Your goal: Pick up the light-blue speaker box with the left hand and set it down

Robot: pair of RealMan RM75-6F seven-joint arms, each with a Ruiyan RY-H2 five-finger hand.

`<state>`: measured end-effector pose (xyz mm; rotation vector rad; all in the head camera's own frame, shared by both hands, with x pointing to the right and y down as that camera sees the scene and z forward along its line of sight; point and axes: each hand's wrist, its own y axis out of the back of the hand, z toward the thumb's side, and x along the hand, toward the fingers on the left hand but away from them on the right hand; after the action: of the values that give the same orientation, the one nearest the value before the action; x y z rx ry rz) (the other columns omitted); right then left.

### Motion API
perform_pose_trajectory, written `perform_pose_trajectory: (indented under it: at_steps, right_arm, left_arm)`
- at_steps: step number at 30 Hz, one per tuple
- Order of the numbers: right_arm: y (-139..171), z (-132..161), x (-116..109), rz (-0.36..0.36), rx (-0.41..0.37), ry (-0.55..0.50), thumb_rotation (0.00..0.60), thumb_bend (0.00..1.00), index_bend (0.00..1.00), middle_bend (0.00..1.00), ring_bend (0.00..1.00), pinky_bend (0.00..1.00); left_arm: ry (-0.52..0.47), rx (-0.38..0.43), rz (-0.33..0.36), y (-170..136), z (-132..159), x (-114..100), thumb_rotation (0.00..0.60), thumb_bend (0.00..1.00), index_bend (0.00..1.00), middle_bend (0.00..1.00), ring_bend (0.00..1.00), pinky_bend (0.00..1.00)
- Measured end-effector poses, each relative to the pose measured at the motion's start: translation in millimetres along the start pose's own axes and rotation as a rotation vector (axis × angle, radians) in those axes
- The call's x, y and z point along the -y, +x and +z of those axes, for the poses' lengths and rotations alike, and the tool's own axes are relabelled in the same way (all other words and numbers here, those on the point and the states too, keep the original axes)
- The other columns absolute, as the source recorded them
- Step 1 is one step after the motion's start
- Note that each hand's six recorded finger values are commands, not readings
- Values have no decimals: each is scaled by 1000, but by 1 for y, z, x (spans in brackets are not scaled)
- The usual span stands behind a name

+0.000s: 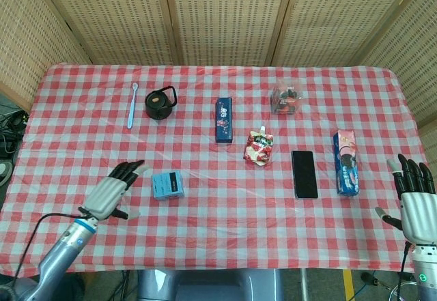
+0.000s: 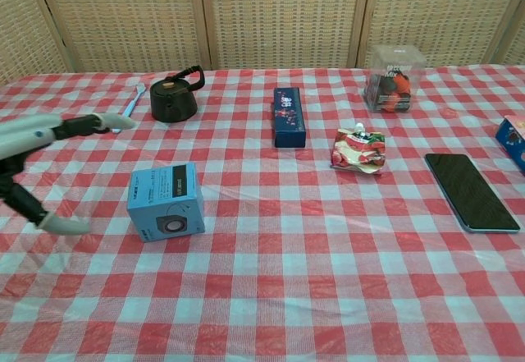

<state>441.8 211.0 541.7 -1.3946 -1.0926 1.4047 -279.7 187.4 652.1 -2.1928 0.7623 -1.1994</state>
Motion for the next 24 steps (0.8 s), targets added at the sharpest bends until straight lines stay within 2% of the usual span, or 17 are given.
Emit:
perform_pose_trajectory:
  at_steps: [4, 10, 12, 16, 20, 24]
  right_arm:
    - [-2, -3, 4, 13, 11, 9, 600, 0, 0, 0, 0, 0]
    - [-4, -6, 5, 15, 23, 7, 600, 0, 0, 0, 0, 0]
    - [-4, -7, 5, 13, 26, 6, 600, 0, 0, 0, 0, 0]
    - [-5, -9, 5, 13, 32, 4, 600, 0, 0, 0, 0, 0]
    - [-5, -9, 6, 20, 33, 4, 600, 0, 0, 0, 0, 0]
    - [-5, -8, 9, 28, 30, 4, 600, 0, 0, 0, 0, 0]
  left_arm:
    - [-42, 35, -5, 29, 20, 15, 600, 0, 0, 0, 0, 0]
    - [-30, 18, 0, 50, 26, 20, 600, 0, 6, 0, 0, 12]
    - [-23, 0, 0, 55, 25, 20, 600, 0, 59, 16, 30, 72]
    - [-10, -45, 8, 65, 21, 22, 600, 0, 255, 130, 163, 239]
    - [-6, -78, 12, 72, 17, 24, 600, 5, 382, 235, 267, 346]
    - [-14, -83, 5, 76, 17, 26, 600, 65, 514, 346, 372, 440]
